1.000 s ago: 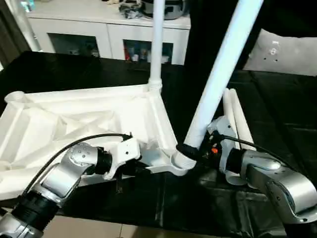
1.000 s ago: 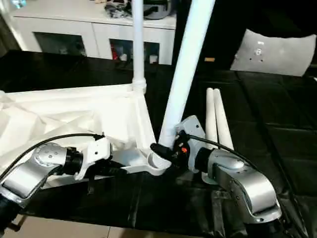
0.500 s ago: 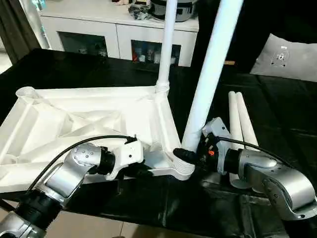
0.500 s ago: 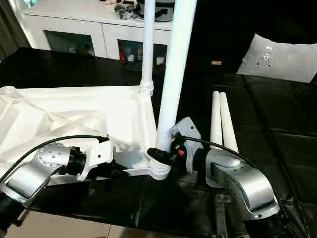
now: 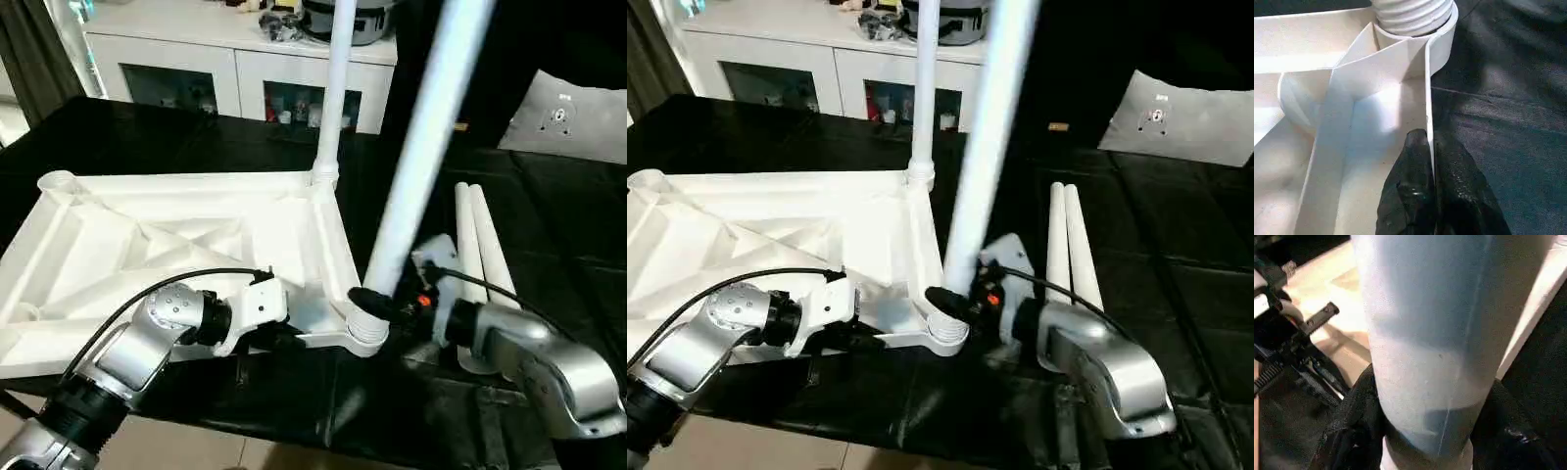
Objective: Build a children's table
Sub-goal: Insert table leg to table base
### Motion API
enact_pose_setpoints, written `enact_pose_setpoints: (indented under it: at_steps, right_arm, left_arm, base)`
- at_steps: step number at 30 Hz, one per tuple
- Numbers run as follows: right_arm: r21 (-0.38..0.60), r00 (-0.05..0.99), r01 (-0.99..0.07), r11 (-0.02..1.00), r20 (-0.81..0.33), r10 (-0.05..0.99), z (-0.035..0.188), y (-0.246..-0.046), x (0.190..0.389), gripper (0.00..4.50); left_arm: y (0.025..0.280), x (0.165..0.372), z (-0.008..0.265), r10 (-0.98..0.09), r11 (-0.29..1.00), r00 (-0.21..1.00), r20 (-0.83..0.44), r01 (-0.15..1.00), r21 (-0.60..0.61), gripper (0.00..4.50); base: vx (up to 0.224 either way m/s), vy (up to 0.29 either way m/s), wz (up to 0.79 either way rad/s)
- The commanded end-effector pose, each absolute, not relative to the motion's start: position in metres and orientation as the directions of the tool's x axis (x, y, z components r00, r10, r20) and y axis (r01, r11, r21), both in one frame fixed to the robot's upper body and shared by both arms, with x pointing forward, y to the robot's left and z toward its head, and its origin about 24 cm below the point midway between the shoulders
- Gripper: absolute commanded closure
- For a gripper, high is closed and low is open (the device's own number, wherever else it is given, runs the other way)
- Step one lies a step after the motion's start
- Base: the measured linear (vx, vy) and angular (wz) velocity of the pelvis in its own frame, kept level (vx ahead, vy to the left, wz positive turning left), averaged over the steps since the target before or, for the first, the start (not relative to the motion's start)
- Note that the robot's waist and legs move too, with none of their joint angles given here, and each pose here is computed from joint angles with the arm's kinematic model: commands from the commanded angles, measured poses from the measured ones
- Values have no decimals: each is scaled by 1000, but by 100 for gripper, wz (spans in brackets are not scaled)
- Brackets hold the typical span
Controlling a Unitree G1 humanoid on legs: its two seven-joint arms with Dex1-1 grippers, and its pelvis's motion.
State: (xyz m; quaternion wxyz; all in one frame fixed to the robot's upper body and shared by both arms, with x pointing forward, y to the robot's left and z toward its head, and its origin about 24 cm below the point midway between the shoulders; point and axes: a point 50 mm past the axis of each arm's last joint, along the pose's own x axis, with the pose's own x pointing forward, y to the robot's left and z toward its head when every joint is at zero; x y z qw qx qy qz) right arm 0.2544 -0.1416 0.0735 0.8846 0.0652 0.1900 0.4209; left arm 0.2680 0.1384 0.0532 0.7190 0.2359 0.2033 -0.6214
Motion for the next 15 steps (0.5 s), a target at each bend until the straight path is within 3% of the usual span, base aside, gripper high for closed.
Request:
enact_pose_setpoints:
  at_steps: [1, 4, 9, 15]
  right_arm:
    - [310, 557, -690, 654, -350, 753, 56, -144, 246, 260]
    - [297, 559, -692, 658, -355, 749, 53, -145, 241, 261]
    - [139, 521, -758, 637, -458, 720, 46, -147, 233, 261]
    - [92, 477, -799, 595, -504, 720, 41, -145, 233, 261]
  left_arm:
    - [138, 273, 65, -834, 146, 183, -520, 983, 111, 450]
    - [138, 273, 65, -834, 146, 183, -521, 983, 112, 450]
    - [140, 275, 65, -827, 146, 186, -530, 982, 116, 450]
    - [140, 277, 66, -822, 139, 184, -538, 983, 124, 450]
  base:
    - [0, 0, 0]
    - [0, 0, 0]
    - [0, 0, 0]
    - [0, 0, 0]
